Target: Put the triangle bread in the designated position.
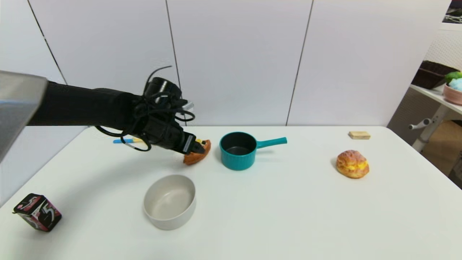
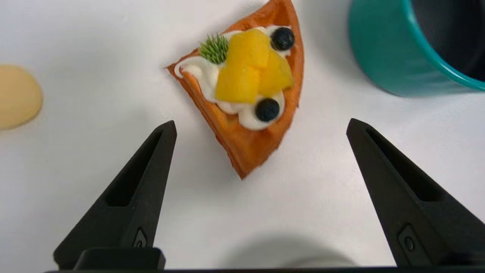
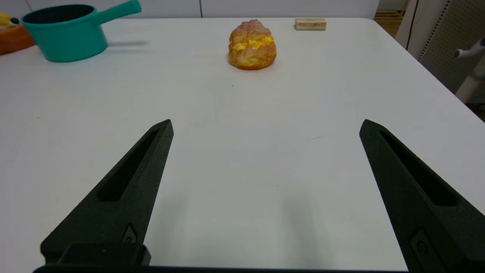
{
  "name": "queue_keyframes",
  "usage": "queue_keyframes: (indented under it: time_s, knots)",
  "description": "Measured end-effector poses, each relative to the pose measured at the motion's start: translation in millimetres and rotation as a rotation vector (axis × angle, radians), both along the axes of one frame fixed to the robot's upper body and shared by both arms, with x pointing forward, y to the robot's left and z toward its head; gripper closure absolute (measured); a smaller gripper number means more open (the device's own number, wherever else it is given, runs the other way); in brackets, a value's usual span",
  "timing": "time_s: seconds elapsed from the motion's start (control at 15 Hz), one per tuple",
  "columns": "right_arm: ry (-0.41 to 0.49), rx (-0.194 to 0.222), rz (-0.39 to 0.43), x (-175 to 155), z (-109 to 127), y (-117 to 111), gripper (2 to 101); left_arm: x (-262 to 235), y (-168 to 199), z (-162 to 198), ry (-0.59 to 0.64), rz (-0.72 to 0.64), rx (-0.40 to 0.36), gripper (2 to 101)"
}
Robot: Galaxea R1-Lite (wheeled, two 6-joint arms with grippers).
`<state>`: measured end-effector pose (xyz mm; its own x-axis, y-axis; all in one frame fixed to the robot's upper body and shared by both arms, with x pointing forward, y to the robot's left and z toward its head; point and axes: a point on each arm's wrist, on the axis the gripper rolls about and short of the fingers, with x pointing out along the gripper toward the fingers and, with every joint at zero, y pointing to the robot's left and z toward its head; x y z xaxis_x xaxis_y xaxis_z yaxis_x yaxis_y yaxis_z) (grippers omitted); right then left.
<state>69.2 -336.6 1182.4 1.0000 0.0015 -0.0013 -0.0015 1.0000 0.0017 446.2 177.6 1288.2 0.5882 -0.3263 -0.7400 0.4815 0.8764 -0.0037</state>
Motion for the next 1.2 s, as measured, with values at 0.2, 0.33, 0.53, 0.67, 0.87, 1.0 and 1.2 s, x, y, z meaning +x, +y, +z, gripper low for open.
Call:
queue_keyframes:
  time_s: [0.2,0.33,0.53,0.67,0.87,1.0,1.2]
  knots:
    - [0.0,0.0,0.0,0.0,0.0,0.0,4.9,-42.8,19.9,38.3,-0.059,-0.005,-0.041,10.2]
    - [0.0,0.0,0.0,0.0,0.0,0.0,4.9,-83.2,41.3,63.3,-0.118,0.005,-0.065,9.1]
    - [0.0,0.0,0.0,0.0,0.0,0.0,4.9,-154.0,81.9,84.2,-0.24,0.038,-0.095,7.9]
    - [0.0,0.0,0.0,0.0,0.0,0.0,4.9,-201.3,111.5,82.5,-0.354,0.081,-0.084,7.2]
    - [-0.001,0.0,0.0,0.0,0.1,0.0,4.9,-271.3,142.0,52.2,-0.523,0.166,-0.041,6.7]
    - [0.0,0.0,0.0,0.0,0.0,0.0,4.9,-311.8,150.8,23.9,-0.62,0.224,-0.021,6.3]
    - [-0.001,0.0,0.0,0.0,0.0,0.0,4.9,-352.0,154.0,-33.5,-0.71,0.285,-0.003,6.1]
